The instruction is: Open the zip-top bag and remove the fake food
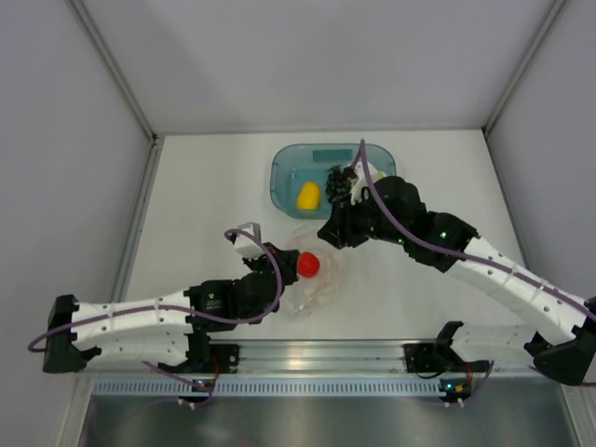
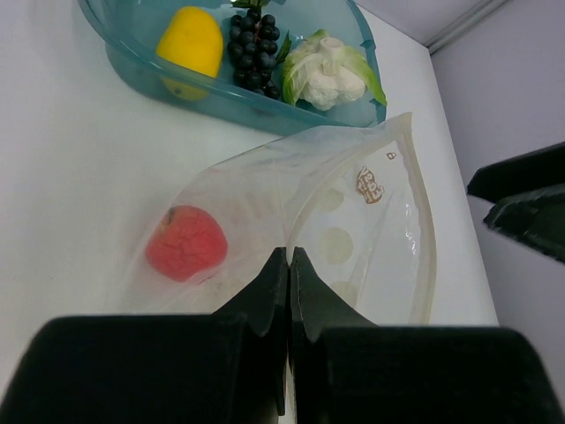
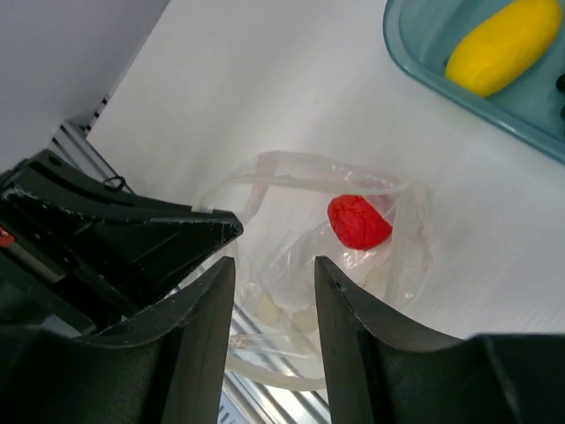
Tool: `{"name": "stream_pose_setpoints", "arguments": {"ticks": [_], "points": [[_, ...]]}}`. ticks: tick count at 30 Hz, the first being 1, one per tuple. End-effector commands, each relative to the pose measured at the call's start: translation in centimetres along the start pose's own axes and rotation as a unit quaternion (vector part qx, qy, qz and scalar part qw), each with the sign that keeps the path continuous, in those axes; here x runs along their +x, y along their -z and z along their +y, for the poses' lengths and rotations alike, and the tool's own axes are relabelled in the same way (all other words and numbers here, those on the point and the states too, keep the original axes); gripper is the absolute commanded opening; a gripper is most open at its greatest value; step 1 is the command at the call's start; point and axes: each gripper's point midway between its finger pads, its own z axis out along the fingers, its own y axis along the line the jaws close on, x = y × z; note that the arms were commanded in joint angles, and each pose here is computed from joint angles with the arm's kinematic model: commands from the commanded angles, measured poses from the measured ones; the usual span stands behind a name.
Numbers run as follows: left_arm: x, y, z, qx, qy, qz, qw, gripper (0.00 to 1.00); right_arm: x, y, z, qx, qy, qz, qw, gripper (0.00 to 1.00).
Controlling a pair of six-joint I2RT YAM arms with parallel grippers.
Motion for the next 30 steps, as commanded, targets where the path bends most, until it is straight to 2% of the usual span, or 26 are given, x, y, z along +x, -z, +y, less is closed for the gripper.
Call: {"name": "stream_pose_setpoints", "arguments": {"ticks": [1,5,14,19,26,28,30], "points": [[-1.4,0.1,0.0,-0.005,0.046,-0.028,0.999,0.0,1.4,-1.3,0.3,0.036,0.011,-0.001,0.999,0.42],[-1.5,0.1,0.7,-0.009,0.055,-0.034,0.998,0.0,3.4,-4.3,0.0,0.071,0.017,0.022,0.997,0.38],[-1.2,0.0,1.8,-0.02,0.069,-0.044,0.996,0.0,4.8,-9.4,-0.8,0.136,-0.026,-0.006,0.99,0.32],[-0.8,-0.1,2.2,-0.024,0.069,-0.043,0.996,0.0,5.9,-11.7,-0.9,0.169,-0.042,-0.019,0.985,0.35],[-0.5,-0.1,2.8,-0.027,0.065,-0.042,0.997,0.0,8.5,-15.4,-2.0,0.196,-0.022,0.012,0.98,0.38],[-0.5,0.0,3.0,-0.027,0.062,-0.043,0.997,0.0,9.0,-15.8,-2.8,0.209,-0.018,0.013,0.978,0.41],[-0.3,0.1,3.5,-0.027,0.058,-0.042,0.997,0.0,9.7,-16.4,-3.1,0.207,-0.016,0.017,0.978,0.49]]}}
